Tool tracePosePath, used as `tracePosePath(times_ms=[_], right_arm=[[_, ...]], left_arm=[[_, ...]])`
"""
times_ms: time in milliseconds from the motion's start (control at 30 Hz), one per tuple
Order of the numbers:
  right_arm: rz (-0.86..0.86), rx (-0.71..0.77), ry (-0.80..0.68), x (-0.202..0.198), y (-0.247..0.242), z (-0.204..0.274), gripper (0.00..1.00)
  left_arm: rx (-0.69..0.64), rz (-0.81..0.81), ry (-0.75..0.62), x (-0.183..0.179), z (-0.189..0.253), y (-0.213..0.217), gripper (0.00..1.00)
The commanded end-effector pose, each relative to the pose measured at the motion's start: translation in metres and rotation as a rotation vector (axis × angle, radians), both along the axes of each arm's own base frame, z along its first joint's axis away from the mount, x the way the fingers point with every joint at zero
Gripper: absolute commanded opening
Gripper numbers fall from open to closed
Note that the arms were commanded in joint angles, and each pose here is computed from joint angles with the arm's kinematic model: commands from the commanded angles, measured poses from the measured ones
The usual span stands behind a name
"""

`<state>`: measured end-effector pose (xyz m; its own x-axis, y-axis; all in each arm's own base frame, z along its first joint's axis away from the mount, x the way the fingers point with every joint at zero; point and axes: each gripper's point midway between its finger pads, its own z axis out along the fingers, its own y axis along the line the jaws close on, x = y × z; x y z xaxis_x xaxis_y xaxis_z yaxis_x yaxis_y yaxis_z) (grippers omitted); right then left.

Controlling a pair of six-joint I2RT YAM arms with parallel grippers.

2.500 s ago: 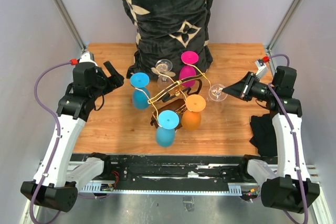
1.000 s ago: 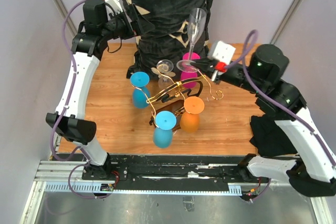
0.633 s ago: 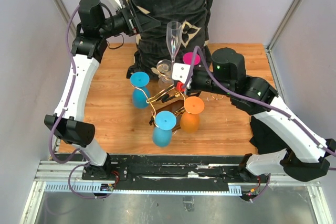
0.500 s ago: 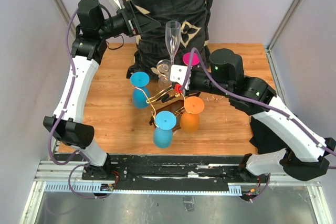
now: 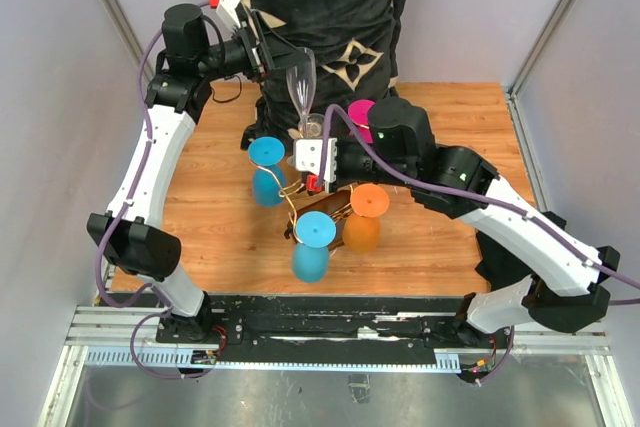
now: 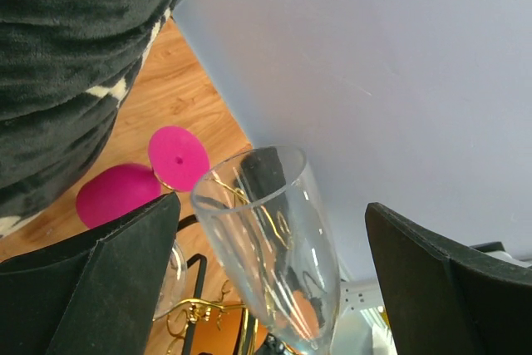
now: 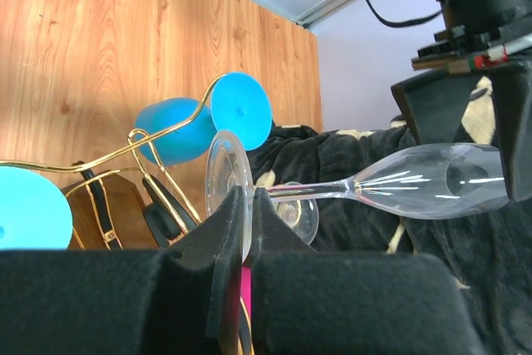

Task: Take the wine glass off the wine glass rack

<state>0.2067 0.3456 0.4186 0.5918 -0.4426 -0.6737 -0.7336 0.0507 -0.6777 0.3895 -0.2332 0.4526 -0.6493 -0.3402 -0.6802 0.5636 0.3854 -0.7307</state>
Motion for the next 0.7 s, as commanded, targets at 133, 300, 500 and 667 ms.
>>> tracePosePath(times_ms=[133, 300, 500, 667], right_arm=[[0.017, 0.037, -0.105, -0.002, 0.011, 0.021, 0.01], [0.005, 0.045, -0.122, 0.001, 0.011, 0.022, 0.01], [-0.033, 0.035, -0.14, 0.007, 0.007, 0.02, 0.01], [-0.099, 0.066, -0.151, 0.016, 0.002, 0.024, 0.08]], left_arm=[[-0.031, -0.052, 0.088, -0.005, -0.014, -0.008, 0.99], [-0.009, -0.042, 0.153, -0.004, -0.031, -0.007, 0.88], [-0.023, -0.03, 0.175, -0.001, -0.033, -0.007, 0.67], [-0.044, -0.019, 0.152, 0.001, -0.023, -0.007, 0.36]])
